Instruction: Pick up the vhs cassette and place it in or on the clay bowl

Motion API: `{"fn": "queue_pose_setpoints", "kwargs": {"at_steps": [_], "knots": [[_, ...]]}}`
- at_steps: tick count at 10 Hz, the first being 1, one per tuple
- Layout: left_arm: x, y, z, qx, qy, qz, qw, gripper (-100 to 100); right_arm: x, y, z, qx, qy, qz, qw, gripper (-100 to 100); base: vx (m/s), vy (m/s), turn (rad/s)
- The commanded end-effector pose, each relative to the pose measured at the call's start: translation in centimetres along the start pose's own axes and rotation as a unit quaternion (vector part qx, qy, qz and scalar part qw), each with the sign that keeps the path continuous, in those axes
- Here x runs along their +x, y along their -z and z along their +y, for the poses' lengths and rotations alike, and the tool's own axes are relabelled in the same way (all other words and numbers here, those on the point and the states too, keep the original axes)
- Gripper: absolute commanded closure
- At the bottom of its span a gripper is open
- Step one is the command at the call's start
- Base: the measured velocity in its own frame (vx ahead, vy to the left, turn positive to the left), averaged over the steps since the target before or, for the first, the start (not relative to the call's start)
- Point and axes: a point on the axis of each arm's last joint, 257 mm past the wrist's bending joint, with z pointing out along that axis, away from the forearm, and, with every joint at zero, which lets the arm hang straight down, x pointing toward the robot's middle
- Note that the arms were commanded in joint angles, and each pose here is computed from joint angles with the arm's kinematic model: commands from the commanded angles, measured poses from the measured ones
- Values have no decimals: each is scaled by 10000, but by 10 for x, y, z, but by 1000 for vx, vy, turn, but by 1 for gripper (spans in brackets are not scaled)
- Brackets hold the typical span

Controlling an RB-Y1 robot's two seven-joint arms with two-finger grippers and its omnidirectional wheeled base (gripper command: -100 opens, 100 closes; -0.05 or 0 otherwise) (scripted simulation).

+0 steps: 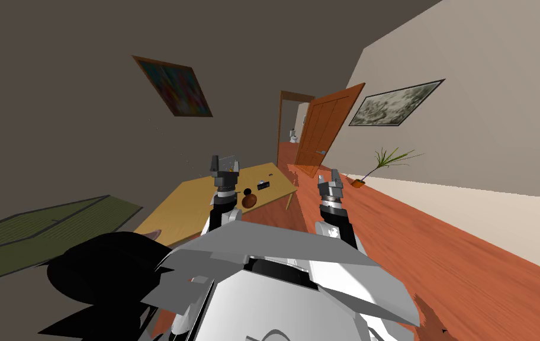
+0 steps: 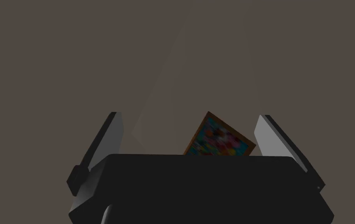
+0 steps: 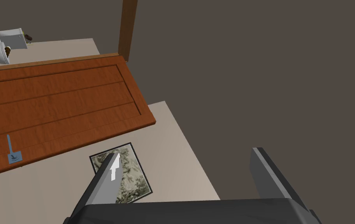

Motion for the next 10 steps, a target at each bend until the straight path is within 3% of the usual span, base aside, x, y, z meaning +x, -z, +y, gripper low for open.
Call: {"fn": "queue_pose_setpoints", "kwargs": {"at_steps": [1,5,8,9,10], "knots": [[2,1,16,-213,71,124,9997,-100,0,0,0,0,0,0,10000,0,-12,-7,-77],[0,7,72,-916,321,310,9948,-100,0,0,0,0,0,0,10000,0,-17,-12,-102],[-3,10,93,-1185,398,326,9916,-100,0,0,0,0,0,0,10000,0,-4,-5,-61],[-7,13,114,-1455,479,329,9876,-100,0,0,0,0,0,0,10000,0,-3,-5,-95],[-7,13,114,-1455,479,329,9876,-100,0,0,0,0,0,0,10000,0,-4,-2,-50]]}}
